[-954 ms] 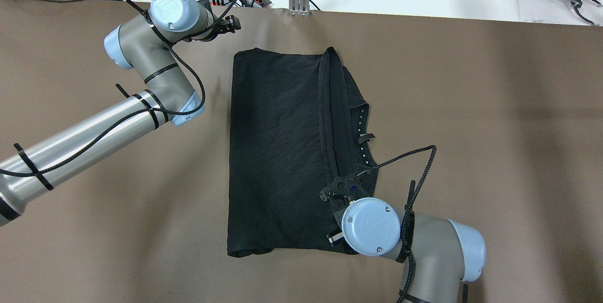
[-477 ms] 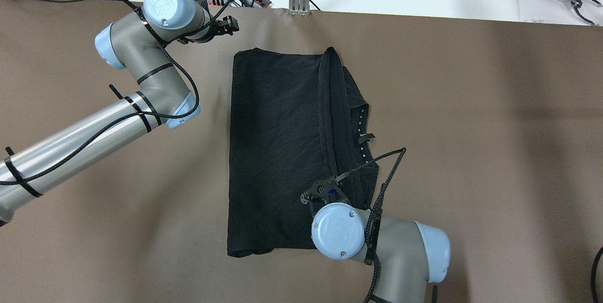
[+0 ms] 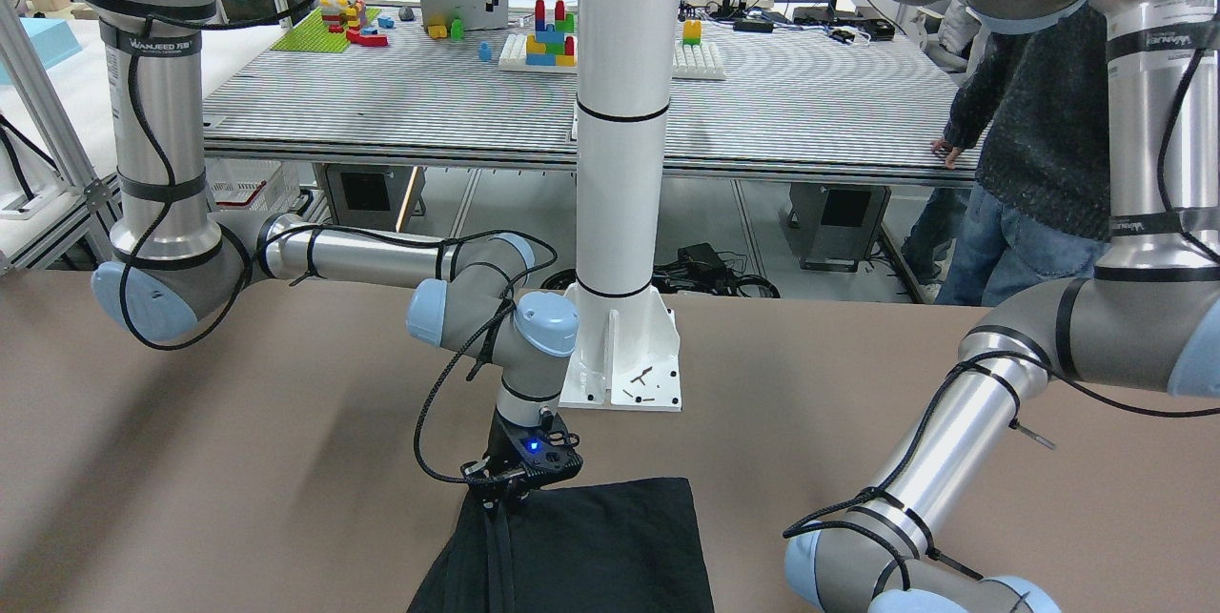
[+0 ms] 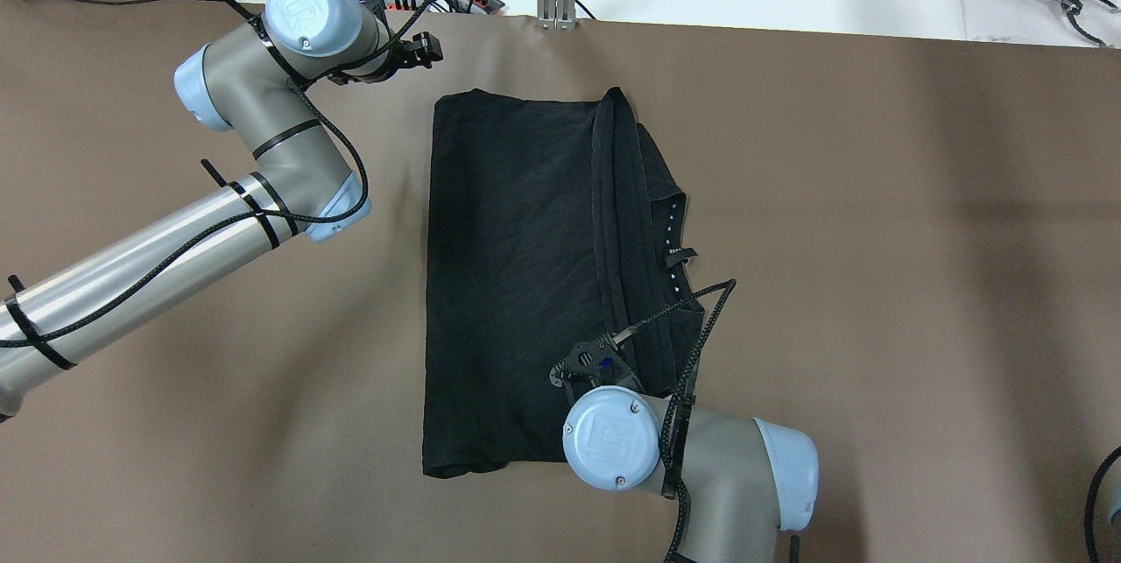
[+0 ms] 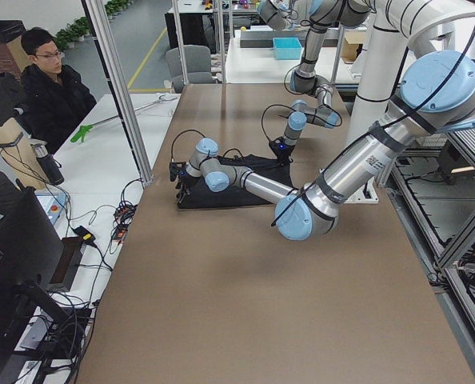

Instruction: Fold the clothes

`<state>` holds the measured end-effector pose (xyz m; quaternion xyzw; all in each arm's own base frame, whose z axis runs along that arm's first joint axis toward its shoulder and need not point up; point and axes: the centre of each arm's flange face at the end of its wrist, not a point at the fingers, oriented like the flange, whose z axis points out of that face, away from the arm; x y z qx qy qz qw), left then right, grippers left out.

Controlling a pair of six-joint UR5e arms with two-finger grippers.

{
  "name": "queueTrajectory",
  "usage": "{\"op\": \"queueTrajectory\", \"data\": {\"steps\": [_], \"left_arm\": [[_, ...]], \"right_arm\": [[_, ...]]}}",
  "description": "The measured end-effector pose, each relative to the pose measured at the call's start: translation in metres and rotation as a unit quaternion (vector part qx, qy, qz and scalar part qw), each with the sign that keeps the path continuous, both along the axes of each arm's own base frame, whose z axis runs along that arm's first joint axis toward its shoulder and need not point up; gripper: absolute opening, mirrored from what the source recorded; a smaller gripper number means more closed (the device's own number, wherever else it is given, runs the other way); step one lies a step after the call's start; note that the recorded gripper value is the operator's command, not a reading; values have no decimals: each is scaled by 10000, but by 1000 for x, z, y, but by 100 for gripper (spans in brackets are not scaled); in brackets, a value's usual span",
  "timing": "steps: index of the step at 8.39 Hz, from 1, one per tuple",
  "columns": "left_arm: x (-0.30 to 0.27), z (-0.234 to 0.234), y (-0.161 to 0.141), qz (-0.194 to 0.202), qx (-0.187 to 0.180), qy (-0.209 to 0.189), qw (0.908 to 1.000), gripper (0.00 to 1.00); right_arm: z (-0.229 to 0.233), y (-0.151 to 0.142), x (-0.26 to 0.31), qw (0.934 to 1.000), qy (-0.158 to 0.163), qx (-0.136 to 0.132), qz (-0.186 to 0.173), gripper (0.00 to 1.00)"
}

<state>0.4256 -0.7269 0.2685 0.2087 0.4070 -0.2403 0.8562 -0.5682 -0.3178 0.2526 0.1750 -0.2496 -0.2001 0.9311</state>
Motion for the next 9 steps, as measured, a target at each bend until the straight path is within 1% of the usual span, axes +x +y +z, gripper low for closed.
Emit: {"op": "queueTrajectory", "data": {"steps": [1, 5, 7, 9], "left_arm": [[0, 1, 0, -3, -6, -5, 10000, 94], [-1, 11, 1, -23, -40, -49, 10000, 94], [-1, 16, 2, -28, -56, -69, 10000, 94], [-2, 18, 3, -35, -62, -72, 9999, 94]], "right_arm": [[0, 0, 0, 10000, 0, 2, -1, 0], [1, -3, 4, 10000, 17, 27, -50, 0], [7, -2, 24, 9999, 3, 86, -119, 0], [28, 5, 48, 9997, 103, 91, -188, 0]]}}
